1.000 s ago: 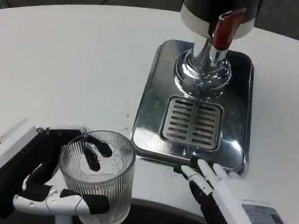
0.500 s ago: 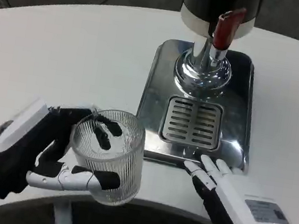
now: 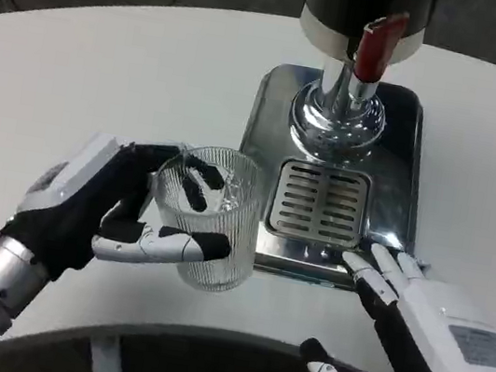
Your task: Grasp the cup under the faucet to collect the drink, then remove the cup.
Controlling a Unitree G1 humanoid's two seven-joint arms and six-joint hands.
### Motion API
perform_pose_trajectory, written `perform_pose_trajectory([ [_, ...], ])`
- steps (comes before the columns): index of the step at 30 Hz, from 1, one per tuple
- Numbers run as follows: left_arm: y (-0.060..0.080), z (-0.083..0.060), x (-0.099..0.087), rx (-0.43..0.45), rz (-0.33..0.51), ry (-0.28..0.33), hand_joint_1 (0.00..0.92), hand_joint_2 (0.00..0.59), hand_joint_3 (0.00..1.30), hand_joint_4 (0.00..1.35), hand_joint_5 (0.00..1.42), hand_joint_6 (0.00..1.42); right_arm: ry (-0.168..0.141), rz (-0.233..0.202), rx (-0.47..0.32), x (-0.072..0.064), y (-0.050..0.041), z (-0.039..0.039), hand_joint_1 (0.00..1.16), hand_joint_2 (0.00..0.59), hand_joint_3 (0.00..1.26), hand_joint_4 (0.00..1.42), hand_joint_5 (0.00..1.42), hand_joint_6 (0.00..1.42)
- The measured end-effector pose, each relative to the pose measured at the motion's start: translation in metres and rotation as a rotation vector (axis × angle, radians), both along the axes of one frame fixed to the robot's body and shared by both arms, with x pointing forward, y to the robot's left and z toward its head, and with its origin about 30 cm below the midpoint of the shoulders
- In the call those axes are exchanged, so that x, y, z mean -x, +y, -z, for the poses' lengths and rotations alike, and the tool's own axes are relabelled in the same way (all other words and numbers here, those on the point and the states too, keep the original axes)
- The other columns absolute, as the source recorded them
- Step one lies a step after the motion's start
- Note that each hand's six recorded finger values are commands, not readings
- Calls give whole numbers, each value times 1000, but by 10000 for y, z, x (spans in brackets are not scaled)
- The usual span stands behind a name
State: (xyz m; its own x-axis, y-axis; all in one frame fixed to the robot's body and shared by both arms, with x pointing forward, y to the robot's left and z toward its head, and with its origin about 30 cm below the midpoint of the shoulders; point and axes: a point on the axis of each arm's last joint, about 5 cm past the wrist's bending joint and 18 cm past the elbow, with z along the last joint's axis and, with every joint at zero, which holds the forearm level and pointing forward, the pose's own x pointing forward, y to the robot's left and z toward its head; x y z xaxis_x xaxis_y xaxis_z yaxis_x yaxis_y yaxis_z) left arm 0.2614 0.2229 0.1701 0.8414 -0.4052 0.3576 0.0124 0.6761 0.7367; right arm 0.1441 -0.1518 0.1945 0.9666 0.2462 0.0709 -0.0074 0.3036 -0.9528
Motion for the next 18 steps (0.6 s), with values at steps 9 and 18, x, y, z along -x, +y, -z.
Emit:
perform_pose_trajectory([
  [9, -115, -121, -364, -46, -40, -29, 567, 274, 1047, 1182, 1424, 1424, -20, 25, -20, 60, -73, -51, 411, 390, 116, 0, 0, 0],
  [18, -221, -199, -594, -106, -66, -47, 567, 274, 1045, 1182, 1424, 1424, -20, 31, -27, 73, -124, -64, 411, 390, 116, 0, 0, 0],
])
